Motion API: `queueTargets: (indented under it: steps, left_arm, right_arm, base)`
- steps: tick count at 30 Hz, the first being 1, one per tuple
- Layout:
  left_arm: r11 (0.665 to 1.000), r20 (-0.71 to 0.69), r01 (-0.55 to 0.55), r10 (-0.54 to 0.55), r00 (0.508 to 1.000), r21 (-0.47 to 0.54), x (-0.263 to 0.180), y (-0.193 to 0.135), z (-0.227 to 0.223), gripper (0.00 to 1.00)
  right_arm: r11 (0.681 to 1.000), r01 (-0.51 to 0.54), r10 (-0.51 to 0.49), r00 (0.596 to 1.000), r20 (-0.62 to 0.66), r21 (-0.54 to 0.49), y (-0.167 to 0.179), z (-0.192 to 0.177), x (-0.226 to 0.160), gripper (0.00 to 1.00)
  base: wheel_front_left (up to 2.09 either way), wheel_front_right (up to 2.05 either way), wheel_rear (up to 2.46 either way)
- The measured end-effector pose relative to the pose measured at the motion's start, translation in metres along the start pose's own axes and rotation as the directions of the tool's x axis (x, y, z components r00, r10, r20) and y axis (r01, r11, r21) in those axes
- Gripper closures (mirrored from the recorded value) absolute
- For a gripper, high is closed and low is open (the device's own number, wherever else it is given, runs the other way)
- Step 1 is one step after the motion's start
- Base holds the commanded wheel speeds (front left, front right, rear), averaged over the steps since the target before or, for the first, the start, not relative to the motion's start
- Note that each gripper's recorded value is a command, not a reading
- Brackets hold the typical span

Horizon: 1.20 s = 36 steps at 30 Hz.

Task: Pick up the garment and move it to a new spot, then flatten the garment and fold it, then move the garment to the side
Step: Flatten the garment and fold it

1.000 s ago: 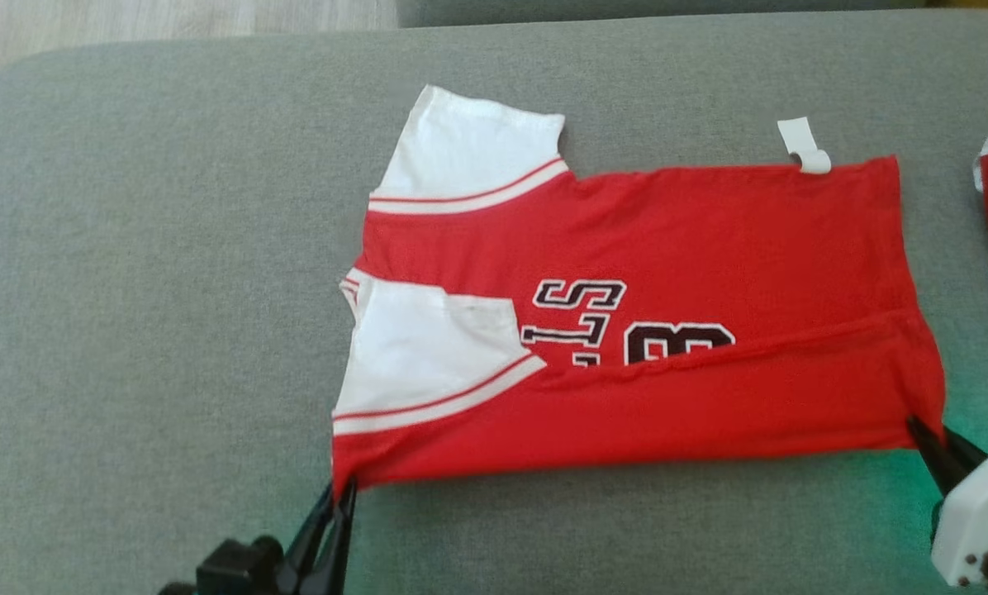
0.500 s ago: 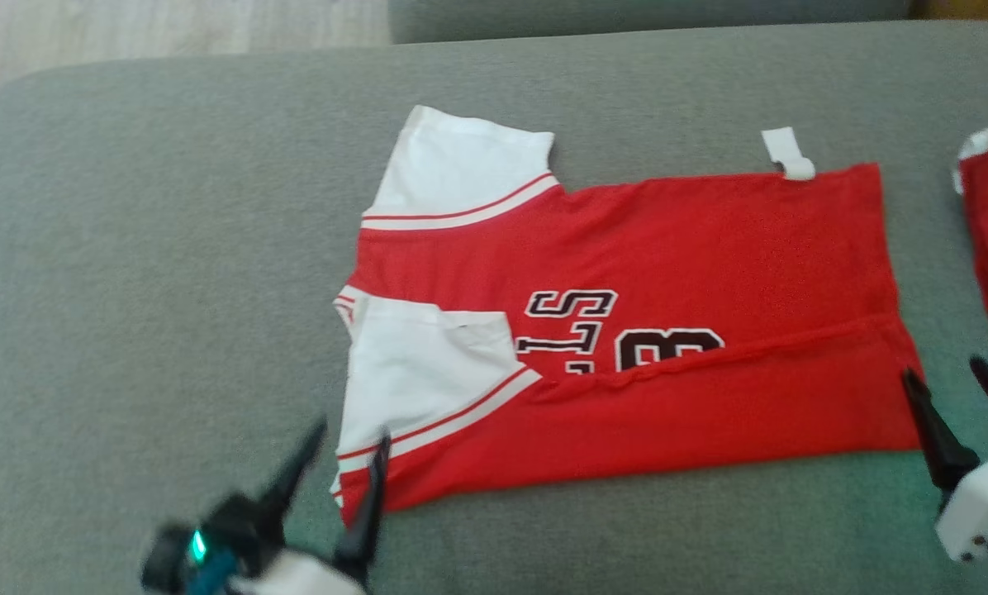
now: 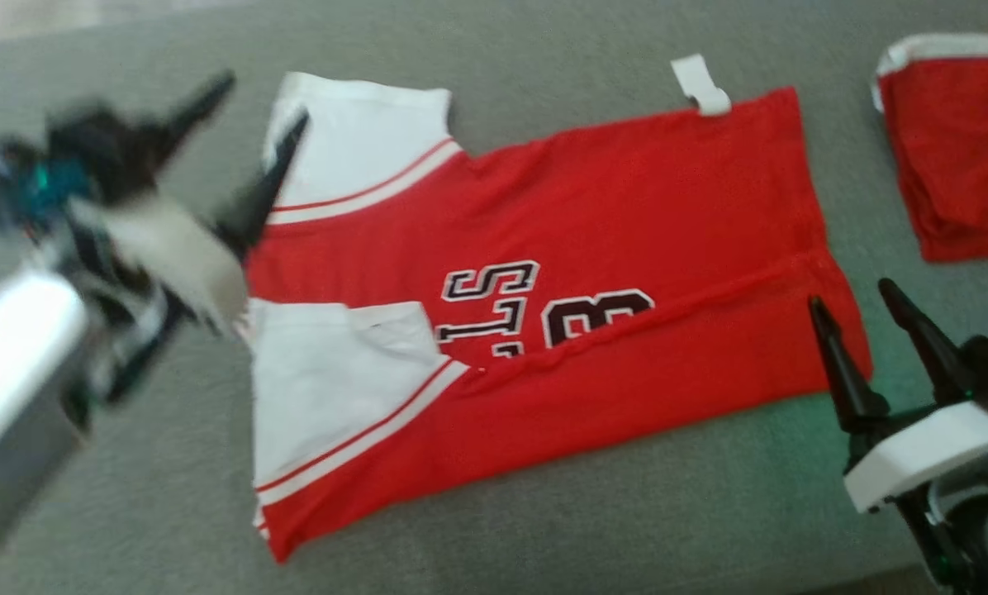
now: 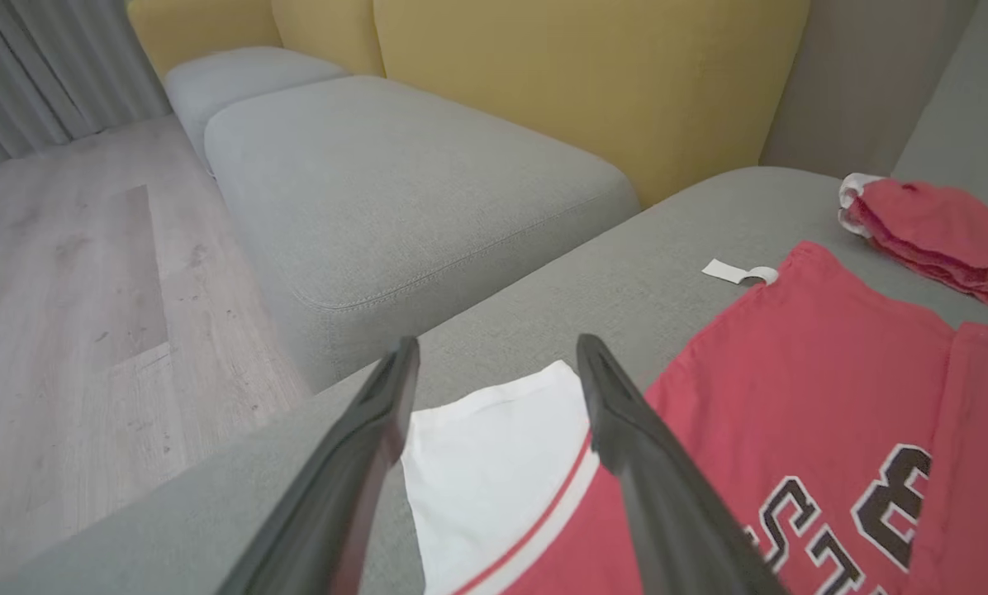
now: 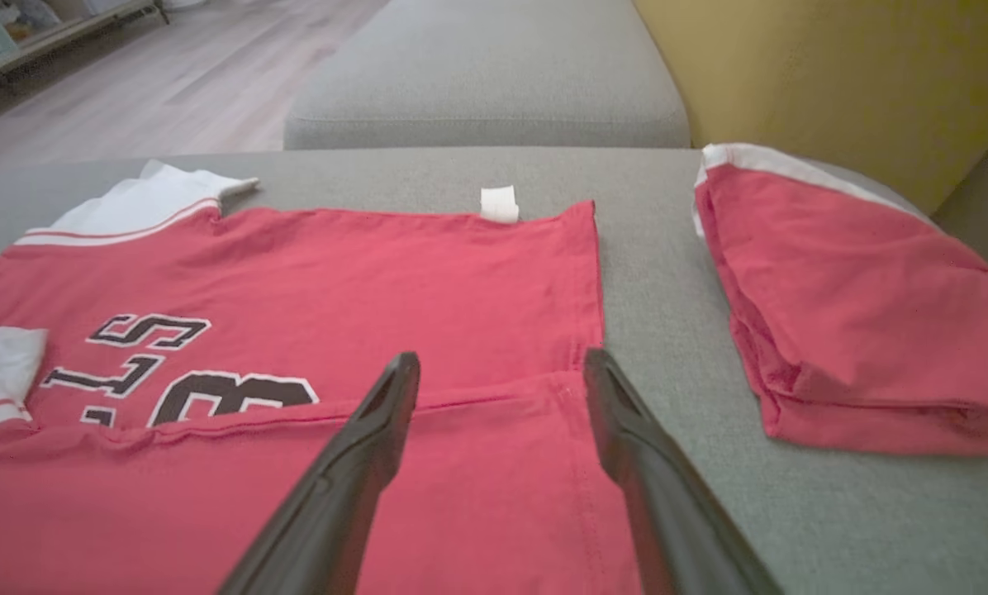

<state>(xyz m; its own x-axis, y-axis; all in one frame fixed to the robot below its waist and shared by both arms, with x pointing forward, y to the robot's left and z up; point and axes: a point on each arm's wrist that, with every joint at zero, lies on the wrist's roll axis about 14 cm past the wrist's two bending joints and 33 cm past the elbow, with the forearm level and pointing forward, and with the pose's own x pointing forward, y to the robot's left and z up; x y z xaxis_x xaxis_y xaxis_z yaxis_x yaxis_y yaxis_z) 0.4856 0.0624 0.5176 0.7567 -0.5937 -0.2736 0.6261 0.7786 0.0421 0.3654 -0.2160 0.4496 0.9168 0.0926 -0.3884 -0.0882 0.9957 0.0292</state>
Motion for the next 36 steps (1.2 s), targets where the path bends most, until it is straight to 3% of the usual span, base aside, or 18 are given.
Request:
queueTargets:
  steps: [5,10,15,22,29,30,31,32,36]
  left_arm:
    - [0.993,-0.167,0.120,-0.120,0.979,-0.006,0.045,0.016,-0.006,0.00]
    - [0.991,-0.340,0.126,-0.136,0.931,-0.049,0.078,0.038,-0.031,0.00]
    - [0.991,-0.508,0.114,-0.132,0.851,-0.067,0.097,0.052,-0.067,0.00]
    - [0.998,-0.627,0.065,-0.064,0.776,-0.021,0.111,0.080,-0.109,0.00]
    - [0.995,-0.659,0.088,-0.093,0.746,-0.041,0.121,0.075,-0.131,0.00]
    - [0.994,-0.660,0.089,-0.104,0.744,-0.057,0.122,0.074,-0.134,0.29]
    - [0.994,-0.659,0.093,-0.110,0.744,-0.060,0.123,0.073,-0.134,0.71]
    - [0.993,-0.657,0.095,-0.118,0.745,-0.071,0.124,0.072,-0.133,0.96]
    - [0.991,-0.651,0.108,-0.132,0.748,-0.077,0.122,0.068,-0.130,1.00]
  right_arm:
    - [1.000,0.024,-0.024,0.999,-0.035,0.011,-0.005,-0.014,0.006,0.00]
    - [0.998,0.054,-0.053,0.996,-0.067,0.025,-0.012,-0.026,0.009,0.00]
    - [0.994,0.100,-0.097,0.991,-0.089,0.033,-0.025,-0.035,0.009,0.00]
    - [0.991,0.127,-0.122,0.985,-0.119,0.033,-0.031,-0.047,0.011,0.00]
    - [0.987,0.154,-0.148,0.979,-0.138,0.035,-0.039,-0.054,0.009,0.00]
    - [0.987,0.158,-0.151,0.978,-0.143,0.034,-0.040,-0.056,0.009,0.00]
    - [0.987,0.159,-0.153,0.978,-0.143,0.034,-0.040,-0.056,0.009,0.00]
    - [0.987,0.160,-0.153,0.978,-0.144,0.034,-0.041,-0.057,0.009,0.00]
    - [0.986,0.166,-0.161,0.978,-0.130,0.030,-0.045,-0.052,0.012,0.00]
  base:
    - [0.00,0.00,0.00]
    - [0.00,0.00,0.00]
    - [0.00,0.00,0.00]
    - [0.00,0.00,0.00]
    - [0.00,0.00,0.00]
    - [0.00,0.00,0.00]
    - [0.00,0.00,0.00]
    - [0.00,0.00,0.00]
    - [0.00,0.00,0.00]
